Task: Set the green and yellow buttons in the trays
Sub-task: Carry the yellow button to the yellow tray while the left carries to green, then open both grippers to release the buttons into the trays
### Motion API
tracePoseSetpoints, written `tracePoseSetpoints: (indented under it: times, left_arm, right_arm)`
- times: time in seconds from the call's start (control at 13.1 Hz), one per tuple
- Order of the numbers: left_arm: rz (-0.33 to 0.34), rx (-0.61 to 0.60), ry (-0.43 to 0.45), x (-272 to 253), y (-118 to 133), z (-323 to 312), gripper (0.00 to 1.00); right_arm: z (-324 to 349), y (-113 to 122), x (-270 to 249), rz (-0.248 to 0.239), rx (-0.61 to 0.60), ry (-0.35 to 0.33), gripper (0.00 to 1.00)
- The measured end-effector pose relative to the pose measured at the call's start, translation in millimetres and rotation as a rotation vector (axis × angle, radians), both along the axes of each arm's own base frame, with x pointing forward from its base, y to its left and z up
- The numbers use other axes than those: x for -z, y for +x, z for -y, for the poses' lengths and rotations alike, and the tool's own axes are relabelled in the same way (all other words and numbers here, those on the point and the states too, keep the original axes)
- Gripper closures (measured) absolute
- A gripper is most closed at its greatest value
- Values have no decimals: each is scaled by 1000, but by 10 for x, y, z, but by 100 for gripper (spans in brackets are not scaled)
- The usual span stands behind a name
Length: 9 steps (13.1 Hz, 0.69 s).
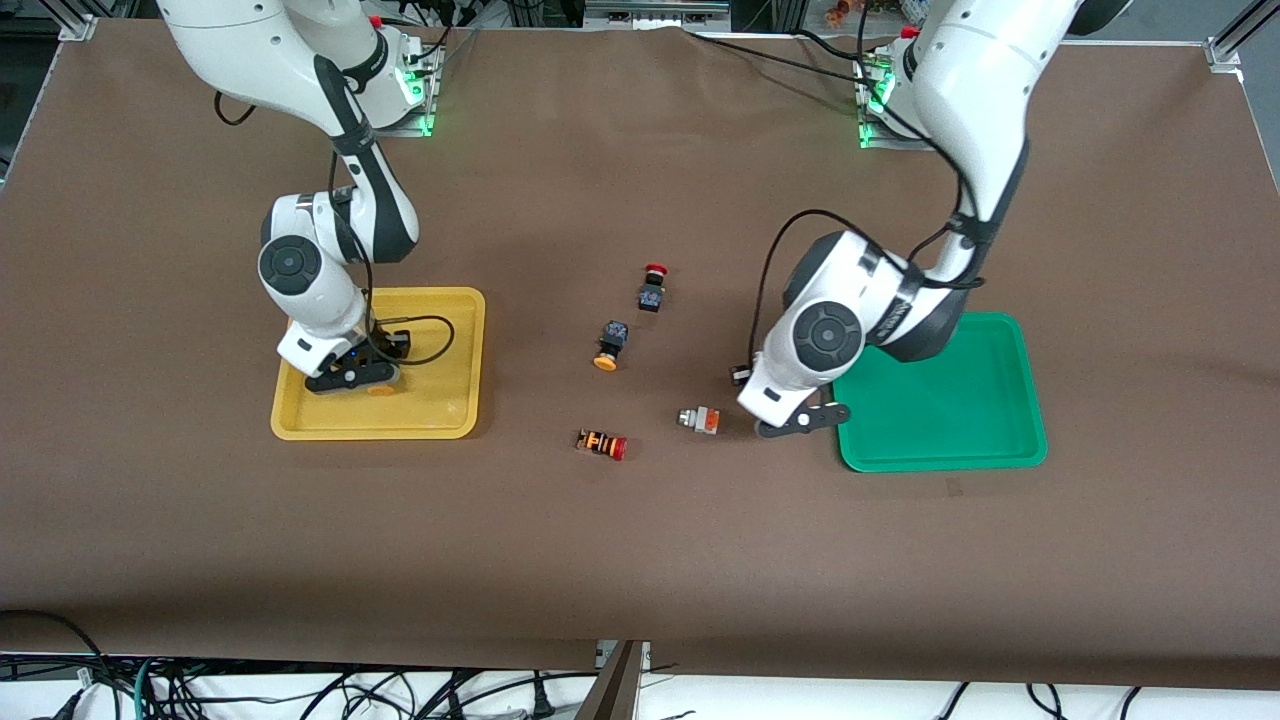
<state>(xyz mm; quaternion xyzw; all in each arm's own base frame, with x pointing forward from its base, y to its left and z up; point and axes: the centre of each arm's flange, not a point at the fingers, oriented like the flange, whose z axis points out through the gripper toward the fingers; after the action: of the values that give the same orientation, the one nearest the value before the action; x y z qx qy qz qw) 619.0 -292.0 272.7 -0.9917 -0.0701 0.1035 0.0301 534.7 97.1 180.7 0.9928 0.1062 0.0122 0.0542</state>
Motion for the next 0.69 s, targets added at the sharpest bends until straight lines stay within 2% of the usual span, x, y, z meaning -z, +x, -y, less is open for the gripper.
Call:
tracePoseSetpoints:
  times: [0.15, 0.23, 0.38, 0.53, 0.69]
  left_arm:
    - [-11, 106, -4, -121, 175, -501, 59]
    - [-21, 149, -16, -99, 244, -733, 59]
    - [-50, 225, -23, 35, 319, -1179, 59]
    - [-81, 256, -33, 206, 333, -1441, 59]
    - [-95, 270, -37, 367, 311, -1438, 59]
  right_arm:
    - [-63, 14, -174, -12, 13, 13, 33]
    - [-165, 43, -319, -25, 49, 27, 33]
    - [-618, 145, -664, -58, 152, 55, 20]
    - [-1274, 246, -959, -68, 271, 101, 19]
    - [-1939, 271, -973, -87, 393, 165, 19]
